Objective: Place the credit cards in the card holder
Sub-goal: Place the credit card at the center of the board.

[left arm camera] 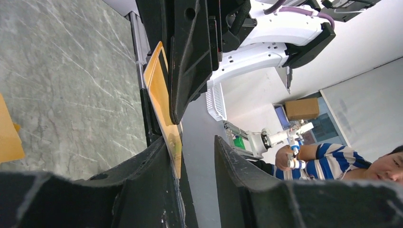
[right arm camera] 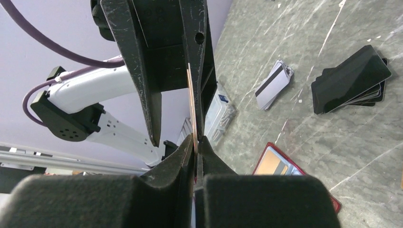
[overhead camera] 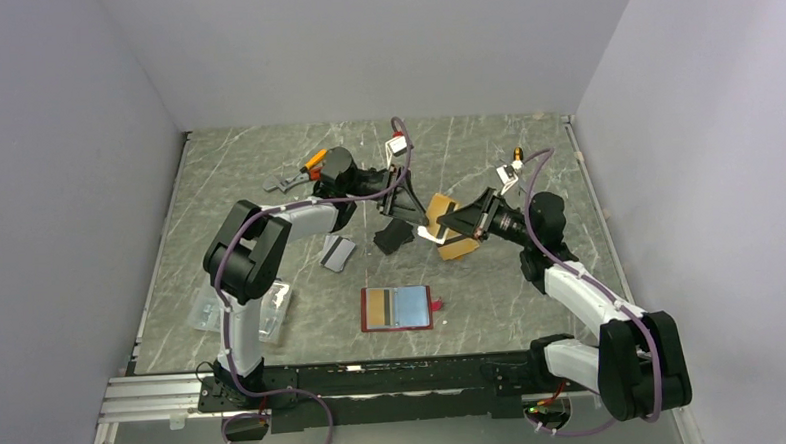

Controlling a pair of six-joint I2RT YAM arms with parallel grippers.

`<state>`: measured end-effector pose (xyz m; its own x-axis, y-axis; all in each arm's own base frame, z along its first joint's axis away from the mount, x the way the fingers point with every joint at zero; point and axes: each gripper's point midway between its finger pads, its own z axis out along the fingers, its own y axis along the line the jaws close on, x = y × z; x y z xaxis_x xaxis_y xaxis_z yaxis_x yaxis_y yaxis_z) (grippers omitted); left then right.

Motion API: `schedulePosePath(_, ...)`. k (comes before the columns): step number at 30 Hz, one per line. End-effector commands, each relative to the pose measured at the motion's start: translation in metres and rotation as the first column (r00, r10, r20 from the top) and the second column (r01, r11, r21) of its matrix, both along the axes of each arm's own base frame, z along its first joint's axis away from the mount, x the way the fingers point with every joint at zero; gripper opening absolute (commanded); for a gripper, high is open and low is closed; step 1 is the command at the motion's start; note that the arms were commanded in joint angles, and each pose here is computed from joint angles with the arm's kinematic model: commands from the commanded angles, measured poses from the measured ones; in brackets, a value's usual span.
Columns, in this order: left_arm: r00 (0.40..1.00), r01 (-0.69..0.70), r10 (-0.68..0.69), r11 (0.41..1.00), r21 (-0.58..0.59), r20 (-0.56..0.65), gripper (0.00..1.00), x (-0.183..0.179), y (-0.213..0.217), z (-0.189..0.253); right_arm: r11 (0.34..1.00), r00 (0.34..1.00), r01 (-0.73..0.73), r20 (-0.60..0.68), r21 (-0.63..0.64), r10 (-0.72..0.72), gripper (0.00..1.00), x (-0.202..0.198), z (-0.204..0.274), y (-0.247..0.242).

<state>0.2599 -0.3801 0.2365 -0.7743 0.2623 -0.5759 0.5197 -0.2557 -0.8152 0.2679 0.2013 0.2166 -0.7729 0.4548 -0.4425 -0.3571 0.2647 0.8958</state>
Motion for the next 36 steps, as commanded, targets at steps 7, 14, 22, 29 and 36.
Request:
schedulePosePath(7, 0.986, 0.075, -0.055, 0.990, -0.122, 0.155, 0.39, -0.008, -0.004, 0.056, 0.992, 0.998, -0.045, -0.041, -0.118, 0.040, 0.12, -0.010, -0.028, 0.012)
schedulePosePath(14, 0.984, 0.076, -0.054, 0.989, -0.127, 0.168, 0.35, -0.007, -0.004, 0.062, 0.987, 0.997, -0.042, -0.075, -0.155, 0.030, 0.15, -0.019, -0.043, 0.008)
schedulePosePath(22, 0.986, 0.062, -0.043, 0.992, -0.109, 0.162, 0.16, -0.001, -0.004, 0.049, 0.987, 0.998, -0.039, -0.056, -0.159, 0.031, 0.15, -0.018, -0.036, 0.007)
schedulePosePath(29, 0.992, -0.098, 0.100, 0.995, -0.026, 0.080, 0.00, 0.043, -0.012, 0.020, 0.986, 0.996, -0.052, -0.073, -0.157, 0.041, 0.12, -0.025, -0.043, 0.007)
schedulePosePath(36, 0.955, -0.266, 0.252, 0.961, 0.075, 0.158, 0.00, 0.086, -0.024, -0.007, 0.981, 0.993, -0.055, -0.114, -0.188, 0.033, 0.12, -0.040, -0.057, -0.001)
